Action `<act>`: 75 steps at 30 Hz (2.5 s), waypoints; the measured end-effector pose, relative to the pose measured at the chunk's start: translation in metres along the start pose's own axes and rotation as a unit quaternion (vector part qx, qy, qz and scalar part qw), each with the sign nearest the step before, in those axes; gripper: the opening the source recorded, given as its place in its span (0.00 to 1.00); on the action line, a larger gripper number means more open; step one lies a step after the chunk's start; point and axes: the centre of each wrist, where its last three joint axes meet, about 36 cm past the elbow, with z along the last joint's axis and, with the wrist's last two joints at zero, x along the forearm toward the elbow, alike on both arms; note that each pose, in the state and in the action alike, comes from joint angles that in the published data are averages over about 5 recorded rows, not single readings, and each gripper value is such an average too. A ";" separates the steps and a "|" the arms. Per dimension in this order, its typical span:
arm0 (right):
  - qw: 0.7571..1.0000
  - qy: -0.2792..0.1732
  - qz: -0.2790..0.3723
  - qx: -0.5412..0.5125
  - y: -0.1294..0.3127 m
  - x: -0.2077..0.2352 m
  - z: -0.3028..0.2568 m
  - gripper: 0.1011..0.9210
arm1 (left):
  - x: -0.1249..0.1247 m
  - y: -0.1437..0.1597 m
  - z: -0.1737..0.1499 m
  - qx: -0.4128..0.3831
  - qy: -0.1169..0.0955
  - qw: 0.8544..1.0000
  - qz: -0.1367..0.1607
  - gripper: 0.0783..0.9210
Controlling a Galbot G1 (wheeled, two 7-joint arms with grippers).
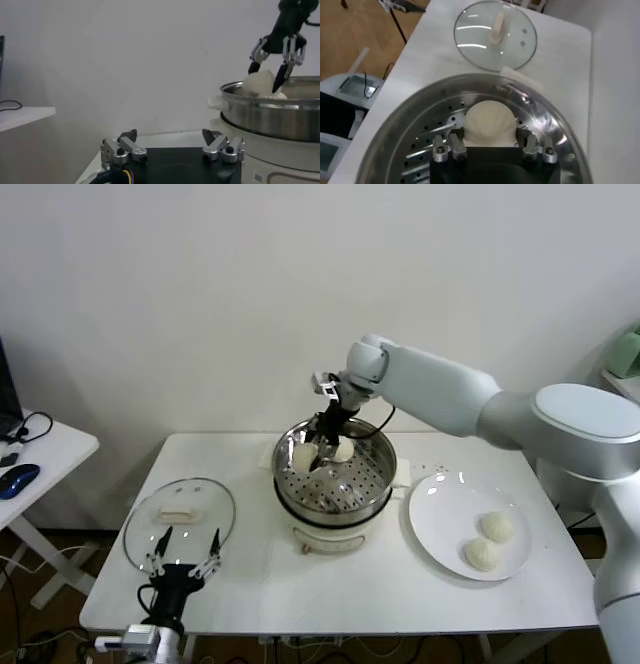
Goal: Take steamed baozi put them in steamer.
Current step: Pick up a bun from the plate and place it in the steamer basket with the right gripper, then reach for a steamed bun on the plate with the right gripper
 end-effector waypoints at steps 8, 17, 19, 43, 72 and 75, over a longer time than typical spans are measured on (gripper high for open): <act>1.000 0.012 -0.004 0.001 -0.002 -0.017 0.004 0.70 | 0.001 -0.001 0.001 0.001 0.004 1.000 0.004 0.88; 1.000 0.021 -0.008 0.006 -0.002 -0.028 0.004 0.70 | 0.002 -0.001 0.003 0.001 0.006 1.000 0.003 0.88; 1.000 0.023 -0.008 0.006 -0.002 -0.029 0.005 0.70 | 0.002 -0.001 0.003 0.001 0.007 1.000 0.003 0.88; 1.000 0.024 -0.006 0.017 0.001 0.005 0.004 0.88 | 0.000 -0.003 0.005 0.003 0.009 1.000 0.001 0.88; 0.994 0.099 0.014 -0.036 0.176 0.132 0.229 0.88 | 0.003 -0.005 0.003 -0.004 0.013 1.000 0.004 0.88; 0.993 0.102 0.011 -0.049 0.194 0.117 0.252 0.88 | 0.006 -0.005 0.003 -0.004 0.013 1.000 0.004 0.88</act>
